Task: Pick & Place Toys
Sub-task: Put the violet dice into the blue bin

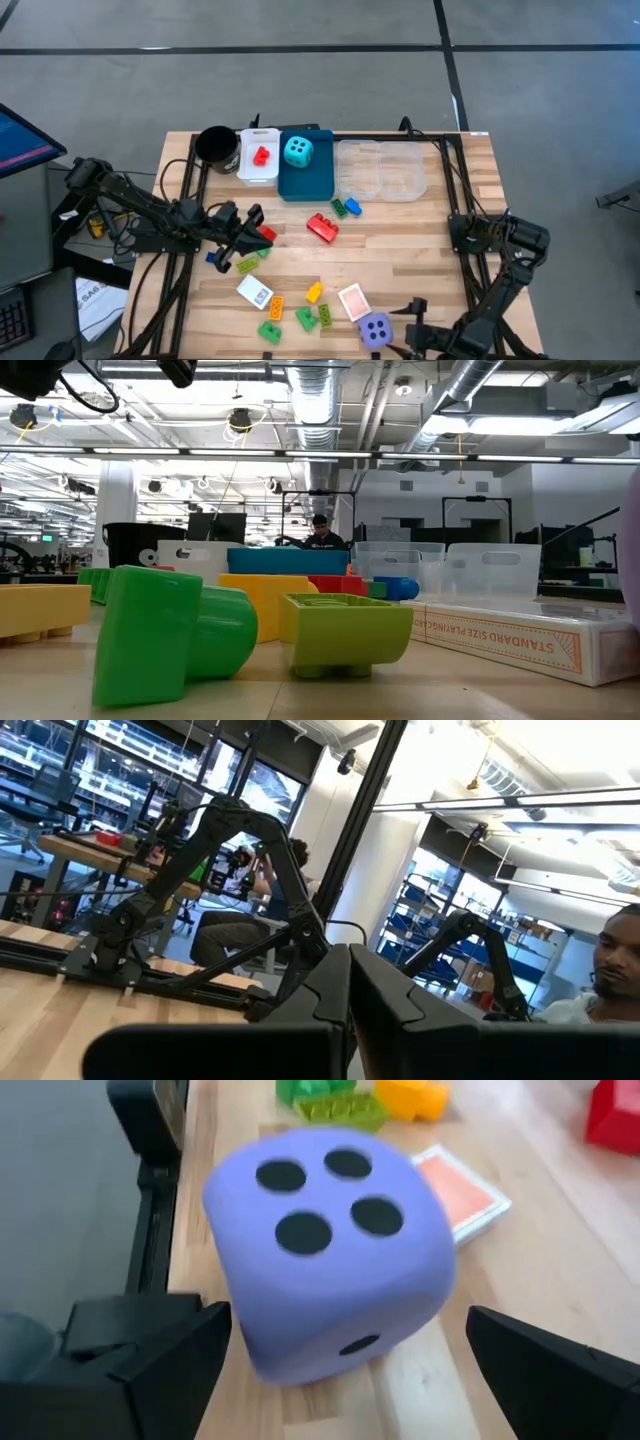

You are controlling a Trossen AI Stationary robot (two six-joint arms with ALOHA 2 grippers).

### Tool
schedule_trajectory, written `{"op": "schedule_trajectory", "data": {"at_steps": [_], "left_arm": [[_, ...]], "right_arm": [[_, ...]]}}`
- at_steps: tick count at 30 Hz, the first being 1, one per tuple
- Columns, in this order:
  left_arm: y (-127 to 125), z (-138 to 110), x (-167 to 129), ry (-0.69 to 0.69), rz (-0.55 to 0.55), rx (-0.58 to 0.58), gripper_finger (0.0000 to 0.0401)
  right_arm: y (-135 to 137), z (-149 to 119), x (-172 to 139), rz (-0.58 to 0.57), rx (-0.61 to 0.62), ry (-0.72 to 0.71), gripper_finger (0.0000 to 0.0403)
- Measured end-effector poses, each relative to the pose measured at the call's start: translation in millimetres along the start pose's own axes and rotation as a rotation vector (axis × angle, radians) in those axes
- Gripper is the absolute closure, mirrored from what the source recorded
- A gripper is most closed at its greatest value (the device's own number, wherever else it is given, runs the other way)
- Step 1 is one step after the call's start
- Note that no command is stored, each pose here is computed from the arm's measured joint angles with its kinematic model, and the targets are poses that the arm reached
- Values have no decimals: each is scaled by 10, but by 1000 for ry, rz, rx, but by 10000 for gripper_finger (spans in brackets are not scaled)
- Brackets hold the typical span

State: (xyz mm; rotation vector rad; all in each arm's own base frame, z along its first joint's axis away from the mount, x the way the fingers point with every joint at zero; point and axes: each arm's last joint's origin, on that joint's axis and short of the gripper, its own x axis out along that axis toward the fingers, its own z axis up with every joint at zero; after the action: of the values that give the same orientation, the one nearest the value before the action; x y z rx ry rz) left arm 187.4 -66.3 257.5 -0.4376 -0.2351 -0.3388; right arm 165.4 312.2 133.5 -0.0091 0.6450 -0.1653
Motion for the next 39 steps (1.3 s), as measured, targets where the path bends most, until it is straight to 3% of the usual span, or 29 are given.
{"op": "schedule_trajectory", "data": {"at_steps": [18,24,32,39], "left_arm": [[-97,-39,-8,18,-40,-13,401],[-71,-31,-8,-14,47,-14,401],[-70,-31,-8,-15,50,-35,401],[-64,-47,-8,0,57,-36,401]], "right_arm": [[120,134,94,146,-61,28,5],[72,195,179,108,1,21,5],[-67,362,419,37,67,24,5],[-348,439,642,-128,163,96,5]]}}
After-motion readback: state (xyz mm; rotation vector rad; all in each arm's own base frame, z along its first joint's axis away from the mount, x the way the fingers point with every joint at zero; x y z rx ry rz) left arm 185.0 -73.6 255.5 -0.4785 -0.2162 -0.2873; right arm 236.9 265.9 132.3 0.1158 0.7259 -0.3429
